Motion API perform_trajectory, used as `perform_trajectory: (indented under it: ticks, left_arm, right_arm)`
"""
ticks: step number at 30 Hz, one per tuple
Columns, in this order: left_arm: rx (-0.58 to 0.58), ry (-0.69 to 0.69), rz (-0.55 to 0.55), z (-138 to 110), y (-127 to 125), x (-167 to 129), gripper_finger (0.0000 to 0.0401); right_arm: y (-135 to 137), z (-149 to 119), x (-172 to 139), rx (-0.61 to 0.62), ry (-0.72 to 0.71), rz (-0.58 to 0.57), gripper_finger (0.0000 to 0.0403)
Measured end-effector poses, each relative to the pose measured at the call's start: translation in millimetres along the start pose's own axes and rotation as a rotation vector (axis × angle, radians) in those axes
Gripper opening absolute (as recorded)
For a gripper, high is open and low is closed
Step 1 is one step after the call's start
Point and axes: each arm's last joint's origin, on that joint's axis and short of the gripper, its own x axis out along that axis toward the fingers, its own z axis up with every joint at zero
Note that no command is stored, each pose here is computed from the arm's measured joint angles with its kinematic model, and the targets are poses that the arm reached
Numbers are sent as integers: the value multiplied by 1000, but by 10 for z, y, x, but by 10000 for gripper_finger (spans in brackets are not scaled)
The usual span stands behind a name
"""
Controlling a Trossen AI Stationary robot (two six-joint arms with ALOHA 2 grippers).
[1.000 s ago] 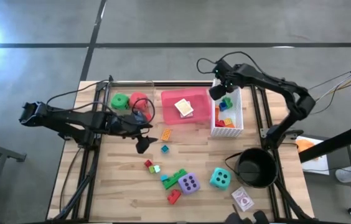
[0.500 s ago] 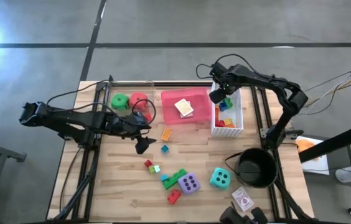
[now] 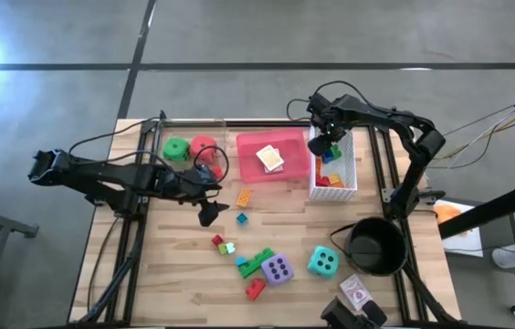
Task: Pick & Place Toys
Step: Put the small light yellow game piece into the white bin
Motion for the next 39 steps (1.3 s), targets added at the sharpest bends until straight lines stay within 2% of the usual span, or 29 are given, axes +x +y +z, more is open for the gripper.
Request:
perform_trajectory:
  ticks: [13,18,39]
  left_arm:
    - [0,1,0,-1,0,0,353]
    - [0,0,0,0,0,0,353]
    - [0,0,0,0,0,0,353]
  right_arm:
    - [4,-29,33,-37,13,11,131]
    - [22,-45,57,-59,22,70,131]
    - [50,-39,98,-96,2,151,131]
